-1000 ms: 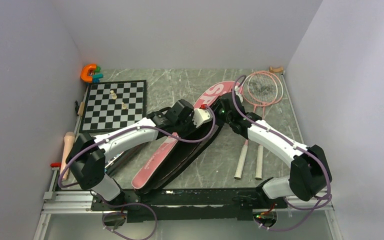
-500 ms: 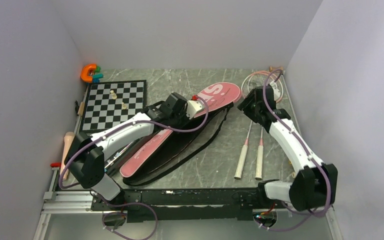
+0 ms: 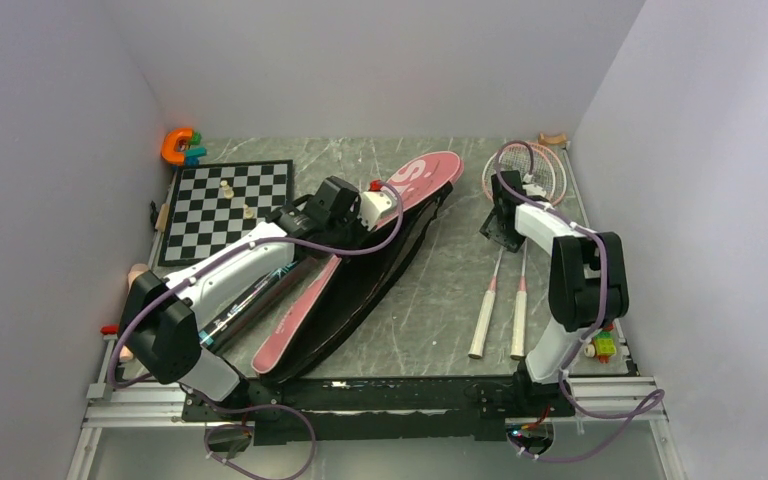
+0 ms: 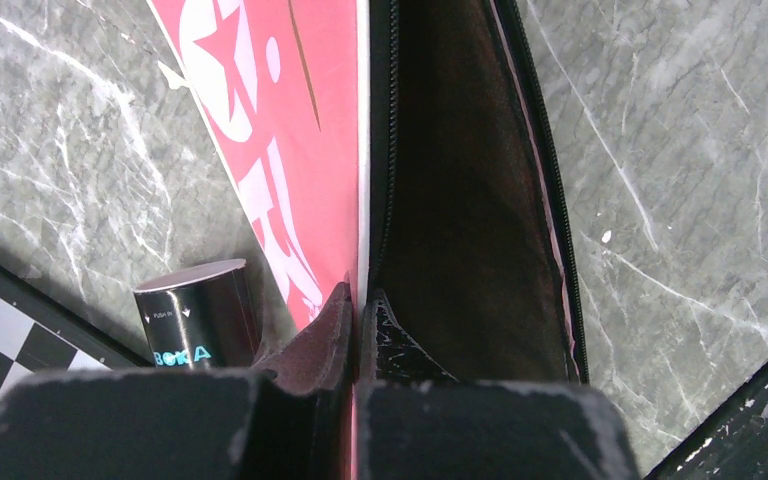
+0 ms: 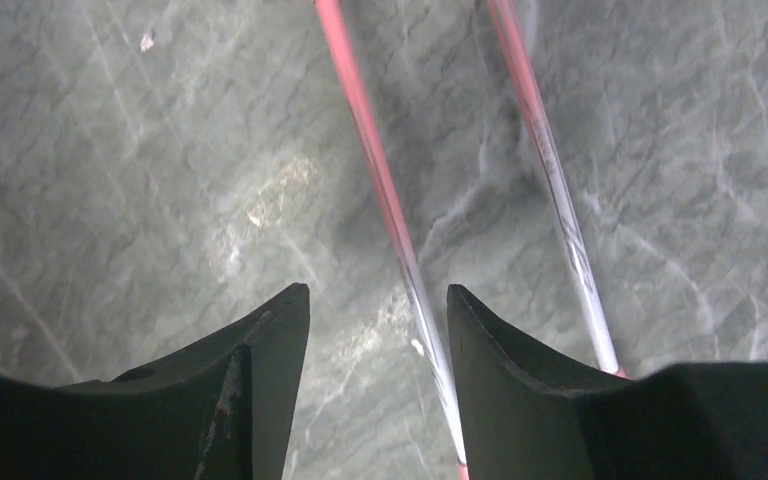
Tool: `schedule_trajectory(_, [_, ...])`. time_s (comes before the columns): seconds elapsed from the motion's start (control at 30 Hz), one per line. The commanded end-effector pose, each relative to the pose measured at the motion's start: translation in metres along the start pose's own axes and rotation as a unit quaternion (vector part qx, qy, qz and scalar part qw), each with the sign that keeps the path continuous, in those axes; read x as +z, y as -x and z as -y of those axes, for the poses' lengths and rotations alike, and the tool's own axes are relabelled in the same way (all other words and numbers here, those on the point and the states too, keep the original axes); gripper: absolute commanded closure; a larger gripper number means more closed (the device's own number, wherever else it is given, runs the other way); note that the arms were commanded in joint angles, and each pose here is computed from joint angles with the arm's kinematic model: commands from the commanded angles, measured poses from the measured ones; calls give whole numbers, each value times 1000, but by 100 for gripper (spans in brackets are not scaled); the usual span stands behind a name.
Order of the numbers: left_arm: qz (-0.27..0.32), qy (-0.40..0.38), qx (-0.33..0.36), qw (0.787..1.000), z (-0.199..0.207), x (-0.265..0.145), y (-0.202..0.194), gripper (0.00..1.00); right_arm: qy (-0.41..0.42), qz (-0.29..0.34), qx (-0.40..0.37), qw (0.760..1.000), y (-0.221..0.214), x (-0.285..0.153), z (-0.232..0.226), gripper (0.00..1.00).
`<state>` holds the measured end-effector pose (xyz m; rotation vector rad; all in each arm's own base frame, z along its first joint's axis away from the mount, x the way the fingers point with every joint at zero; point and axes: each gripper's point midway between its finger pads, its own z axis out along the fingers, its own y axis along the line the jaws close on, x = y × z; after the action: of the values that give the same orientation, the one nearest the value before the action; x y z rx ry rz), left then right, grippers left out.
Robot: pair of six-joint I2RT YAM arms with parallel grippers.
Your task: Pack up the badminton gear
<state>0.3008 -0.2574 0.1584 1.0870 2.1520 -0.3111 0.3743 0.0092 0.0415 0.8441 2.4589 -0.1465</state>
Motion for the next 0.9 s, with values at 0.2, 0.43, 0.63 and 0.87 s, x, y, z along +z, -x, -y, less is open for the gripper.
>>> schedule_trajectory(0.2, [56,-8,-9,998,-1,-21,31,100,-52,29,-39,997,20,27,7,52])
schedule_trajectory(0.43, [48,-6,-22,999,-3,-17,32,100,-42,25,-61,997,7,35,4,83])
schedule_trajectory(0.63, [31,-4,-33,999,-5,-2,29,100,-20,69,-103,992,3,-3,-15,100])
schedule_trajectory(0.87, [-7,3,-53,999,-11,26,29,100,11,112,-146,983,-16,-79,-22,100])
